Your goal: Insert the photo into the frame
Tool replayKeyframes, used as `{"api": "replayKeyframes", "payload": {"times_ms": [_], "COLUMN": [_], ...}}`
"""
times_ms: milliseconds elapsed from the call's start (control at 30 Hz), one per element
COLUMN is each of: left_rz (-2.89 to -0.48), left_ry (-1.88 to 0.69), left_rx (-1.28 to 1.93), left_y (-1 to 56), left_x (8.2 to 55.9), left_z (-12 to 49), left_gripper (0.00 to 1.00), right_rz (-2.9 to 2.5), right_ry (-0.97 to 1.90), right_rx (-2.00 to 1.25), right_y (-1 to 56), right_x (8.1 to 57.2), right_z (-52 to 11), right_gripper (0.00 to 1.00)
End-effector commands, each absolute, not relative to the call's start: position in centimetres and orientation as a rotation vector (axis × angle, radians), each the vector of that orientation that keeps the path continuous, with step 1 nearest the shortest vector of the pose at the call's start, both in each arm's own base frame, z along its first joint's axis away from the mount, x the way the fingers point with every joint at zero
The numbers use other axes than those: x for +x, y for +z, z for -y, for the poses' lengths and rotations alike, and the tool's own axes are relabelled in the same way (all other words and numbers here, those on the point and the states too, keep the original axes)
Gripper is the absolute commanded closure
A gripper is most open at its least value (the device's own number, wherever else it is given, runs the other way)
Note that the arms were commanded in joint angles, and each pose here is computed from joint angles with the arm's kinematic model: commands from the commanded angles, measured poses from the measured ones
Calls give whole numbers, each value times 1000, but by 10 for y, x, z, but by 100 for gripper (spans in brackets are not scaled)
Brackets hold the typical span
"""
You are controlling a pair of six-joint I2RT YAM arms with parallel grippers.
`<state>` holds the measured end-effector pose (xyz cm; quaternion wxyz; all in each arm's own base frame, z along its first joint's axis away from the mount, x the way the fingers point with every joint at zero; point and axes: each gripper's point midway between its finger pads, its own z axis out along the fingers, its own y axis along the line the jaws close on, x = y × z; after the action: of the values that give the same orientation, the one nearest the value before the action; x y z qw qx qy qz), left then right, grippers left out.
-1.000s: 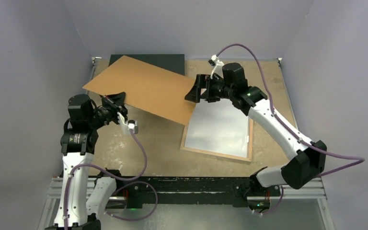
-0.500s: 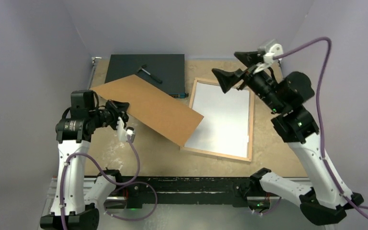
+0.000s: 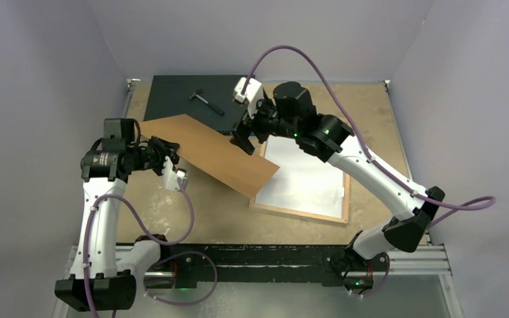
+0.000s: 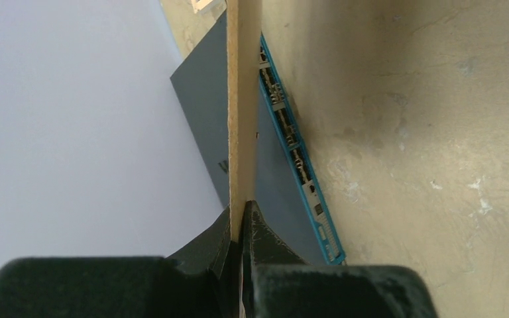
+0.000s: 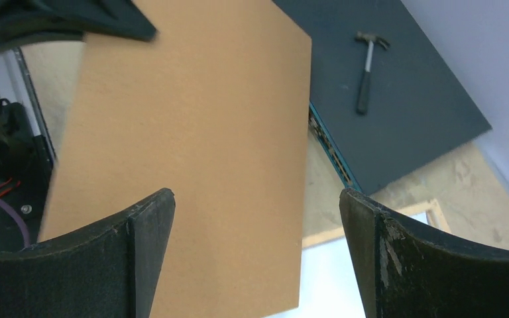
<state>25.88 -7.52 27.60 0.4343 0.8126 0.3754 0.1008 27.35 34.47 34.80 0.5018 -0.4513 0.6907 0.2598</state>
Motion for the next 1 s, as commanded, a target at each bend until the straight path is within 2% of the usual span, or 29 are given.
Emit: {"api": "replayKeyframes", "payload": {"times_ms": [0,200,433,700,967], "left_rz": [-905,-935,-954,-943,-879], "left_ry": [230,214,201,186,204], "left_rx": [1942,1947,1922,1900,1888], "left_y": [299,290,293,308,326], "left_x": [272,277,281,271,259], "left_z": [85,83,84,88,94], "left_gripper": [100,100,100,100,100], "right_rz": [-1517,-1460,-1529,-1586,-1611], "right_ry": [672,781,738,642,529], "right_rx": [-1207,-1317,-1444,-1441,-1411], "right_y": [387,389,346,317,310], "right_x": [244,216,196,208,229], "right_z": [-368,-396,-418,-419,-425], "right_gripper": [5,10,18,34,63]}}
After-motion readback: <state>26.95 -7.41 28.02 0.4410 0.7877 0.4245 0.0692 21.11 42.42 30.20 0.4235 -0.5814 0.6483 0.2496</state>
